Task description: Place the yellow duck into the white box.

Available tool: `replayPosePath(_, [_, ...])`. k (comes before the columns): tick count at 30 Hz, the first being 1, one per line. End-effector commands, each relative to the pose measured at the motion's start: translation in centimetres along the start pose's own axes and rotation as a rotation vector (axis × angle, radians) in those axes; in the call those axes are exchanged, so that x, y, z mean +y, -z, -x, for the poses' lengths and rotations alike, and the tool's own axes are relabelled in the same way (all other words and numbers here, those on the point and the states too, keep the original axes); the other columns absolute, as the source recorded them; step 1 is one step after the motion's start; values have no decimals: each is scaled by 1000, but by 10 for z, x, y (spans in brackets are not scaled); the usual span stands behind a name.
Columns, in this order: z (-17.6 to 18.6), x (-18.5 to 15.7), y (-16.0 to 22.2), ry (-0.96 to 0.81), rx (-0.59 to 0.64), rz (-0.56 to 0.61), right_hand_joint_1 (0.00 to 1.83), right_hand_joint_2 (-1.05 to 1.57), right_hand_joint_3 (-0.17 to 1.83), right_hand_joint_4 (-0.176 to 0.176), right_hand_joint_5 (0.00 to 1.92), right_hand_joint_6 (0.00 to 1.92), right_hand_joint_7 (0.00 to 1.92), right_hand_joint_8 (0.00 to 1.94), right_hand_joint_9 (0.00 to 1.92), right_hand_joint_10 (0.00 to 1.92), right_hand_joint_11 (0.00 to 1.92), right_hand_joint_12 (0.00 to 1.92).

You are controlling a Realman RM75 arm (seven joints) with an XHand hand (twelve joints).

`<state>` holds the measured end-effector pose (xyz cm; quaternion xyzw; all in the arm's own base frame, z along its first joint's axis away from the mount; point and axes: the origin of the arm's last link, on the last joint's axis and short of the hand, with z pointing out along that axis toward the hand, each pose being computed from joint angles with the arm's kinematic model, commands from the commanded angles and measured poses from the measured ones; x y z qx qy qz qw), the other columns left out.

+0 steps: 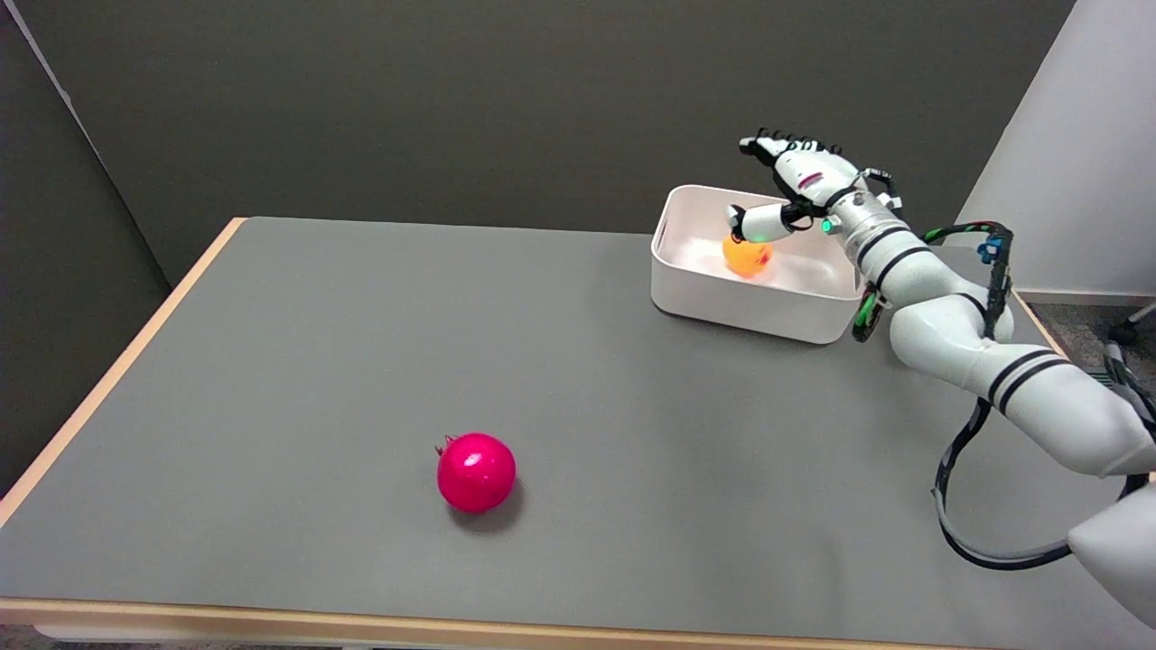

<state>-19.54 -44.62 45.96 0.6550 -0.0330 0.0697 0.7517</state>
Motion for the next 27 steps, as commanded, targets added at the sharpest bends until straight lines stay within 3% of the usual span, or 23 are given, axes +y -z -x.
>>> replayPosePath(1, [-9, 12, 30, -167, 70, 17, 490, 590, 963, 17, 59, 272, 60, 27, 15, 364, 63, 997])
replayPosePath(3, [-11, 13, 34, -182, 94, 16, 341, 607, 893, 25, 34, 262, -1, 77, -1, 310, -1, 1076])
replayPosePath(7, [-28, 26, 49, -206, 185, 35, 328, 591, 909, 23, 30, 212, -1, -1, -1, 181, -1, 965])
replayPosePath(12, [-53, 60, 84, -357, 331, 116, 329, 607, 905, 21, 30, 214, -1, 10, -1, 189, -1, 957])
replayPosePath(15, [-59, 79, 106, -469, 415, 157, 303, 605, 928, 16, 37, 252, 21, 114, 1, 335, -1, 1007])
replayPosePath(18, [-61, 96, 123, -530, 472, 192, 430, 645, 1026, 18, 85, 268, 113, 152, 67, 503, 26, 961])
replayPosePath(20, [-58, 105, 131, -560, 479, 203, 250, 675, 985, 49, 125, 384, 193, 286, 167, 632, 38, 1088])
replayPosePath(22, [-56, 111, 136, -577, 481, 205, 276, 730, 883, 53, 156, 370, 217, 284, 201, 634, 32, 1125])
replayPosePath(27, [-47, 117, 141, -582, 481, 227, 284, 719, 923, 64, 210, 434, 280, 319, 246, 668, 42, 1157])
